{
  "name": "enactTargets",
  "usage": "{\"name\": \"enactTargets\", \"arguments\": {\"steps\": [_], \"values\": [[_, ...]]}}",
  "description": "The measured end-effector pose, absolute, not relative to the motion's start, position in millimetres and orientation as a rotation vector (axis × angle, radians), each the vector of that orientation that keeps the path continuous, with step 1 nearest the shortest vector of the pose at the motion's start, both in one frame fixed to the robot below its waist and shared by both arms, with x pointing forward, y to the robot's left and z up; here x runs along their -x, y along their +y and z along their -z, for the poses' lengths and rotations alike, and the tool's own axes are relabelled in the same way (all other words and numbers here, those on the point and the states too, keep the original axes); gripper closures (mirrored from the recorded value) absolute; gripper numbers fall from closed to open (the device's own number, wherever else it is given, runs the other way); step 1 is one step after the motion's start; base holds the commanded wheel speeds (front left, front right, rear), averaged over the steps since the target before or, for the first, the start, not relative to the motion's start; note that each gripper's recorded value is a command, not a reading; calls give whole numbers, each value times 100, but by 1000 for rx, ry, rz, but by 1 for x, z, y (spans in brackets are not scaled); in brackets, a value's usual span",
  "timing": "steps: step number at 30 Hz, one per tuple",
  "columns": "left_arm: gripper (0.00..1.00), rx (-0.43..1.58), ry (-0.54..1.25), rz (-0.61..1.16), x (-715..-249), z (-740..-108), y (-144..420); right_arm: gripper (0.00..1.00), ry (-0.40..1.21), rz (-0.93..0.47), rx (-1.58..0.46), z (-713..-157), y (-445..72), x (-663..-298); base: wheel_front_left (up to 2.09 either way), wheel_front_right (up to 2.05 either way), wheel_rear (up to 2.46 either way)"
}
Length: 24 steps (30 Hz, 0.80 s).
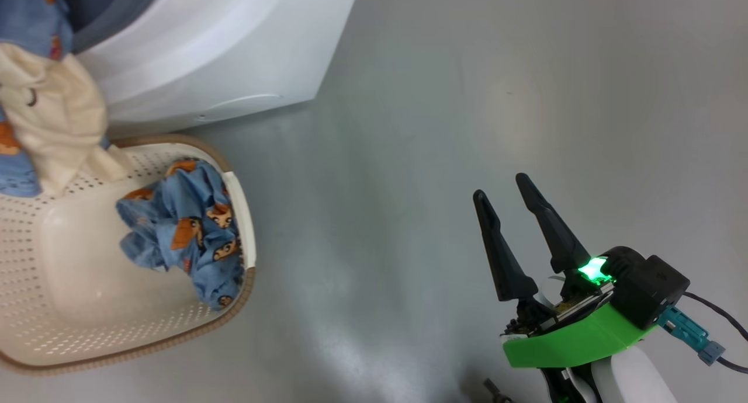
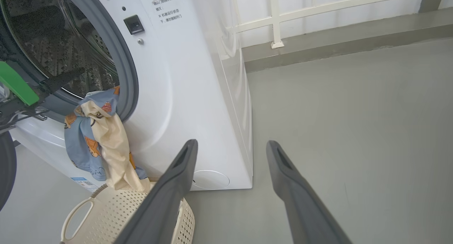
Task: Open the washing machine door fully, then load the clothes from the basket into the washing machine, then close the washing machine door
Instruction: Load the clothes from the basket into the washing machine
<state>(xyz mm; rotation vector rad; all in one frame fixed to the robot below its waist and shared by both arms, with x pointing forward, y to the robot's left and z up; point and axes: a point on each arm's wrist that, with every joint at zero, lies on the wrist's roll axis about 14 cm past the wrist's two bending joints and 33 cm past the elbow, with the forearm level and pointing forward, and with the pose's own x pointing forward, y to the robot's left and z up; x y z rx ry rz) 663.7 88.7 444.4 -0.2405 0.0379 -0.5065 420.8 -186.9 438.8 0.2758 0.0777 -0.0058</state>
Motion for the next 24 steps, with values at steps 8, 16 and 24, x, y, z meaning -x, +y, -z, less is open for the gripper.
{"name": "enactTargets", "arguments": {"steps": [8, 16, 24], "values": [[0, 261, 54, 462, -638, -446, 114, 0, 49, -5, -276, -447, -186, -424, 0, 0, 0], [0, 276, 44, 416, -604, -455, 140, 0, 15, -30, -278, -459, -180, -426, 0, 0, 0], [0, 211, 44, 371, -568, -447, 168, 0, -2, -25, -276, -463, -183, -430, 0, 0, 0]]}}
